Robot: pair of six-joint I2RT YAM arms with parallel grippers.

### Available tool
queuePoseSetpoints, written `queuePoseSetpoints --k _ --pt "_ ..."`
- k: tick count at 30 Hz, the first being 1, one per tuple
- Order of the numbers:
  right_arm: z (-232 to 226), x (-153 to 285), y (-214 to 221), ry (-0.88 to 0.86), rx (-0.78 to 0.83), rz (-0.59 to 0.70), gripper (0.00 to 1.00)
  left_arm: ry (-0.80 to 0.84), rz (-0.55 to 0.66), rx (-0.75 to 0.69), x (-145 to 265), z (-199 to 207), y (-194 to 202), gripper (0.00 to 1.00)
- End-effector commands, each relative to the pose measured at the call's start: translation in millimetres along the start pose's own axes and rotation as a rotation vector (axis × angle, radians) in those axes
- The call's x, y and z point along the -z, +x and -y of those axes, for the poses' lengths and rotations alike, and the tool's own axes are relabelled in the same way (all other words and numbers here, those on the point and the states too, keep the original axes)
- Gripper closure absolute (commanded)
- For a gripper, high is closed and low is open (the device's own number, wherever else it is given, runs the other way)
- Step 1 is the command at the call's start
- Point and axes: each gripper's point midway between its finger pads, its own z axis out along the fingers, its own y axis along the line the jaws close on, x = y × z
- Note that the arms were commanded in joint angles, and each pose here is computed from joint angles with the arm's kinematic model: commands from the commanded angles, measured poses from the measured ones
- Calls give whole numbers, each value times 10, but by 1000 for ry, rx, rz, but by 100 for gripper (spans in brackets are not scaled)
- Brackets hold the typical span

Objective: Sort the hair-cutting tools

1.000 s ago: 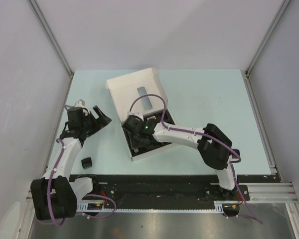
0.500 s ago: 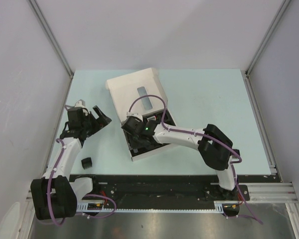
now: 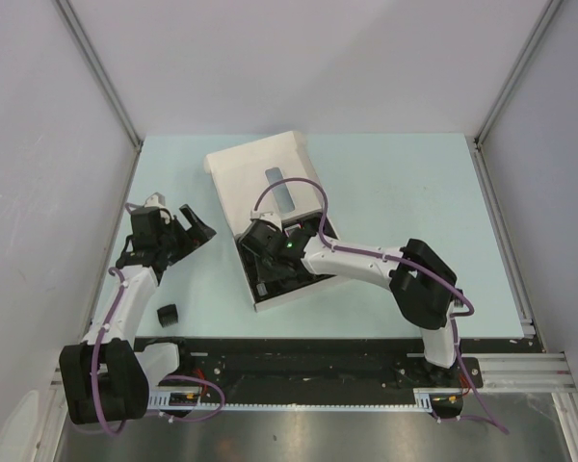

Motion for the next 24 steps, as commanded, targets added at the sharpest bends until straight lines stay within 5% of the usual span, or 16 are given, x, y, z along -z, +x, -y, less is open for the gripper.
queuePoseSetpoints --k 1,24 --pt "-71 26 -112 -37 -7 34 85 28 30 -12 -3 53 -84 4" --pt "-151 -114 53 -71 21 -26 87 28 28 -13 0 55 -82 4"
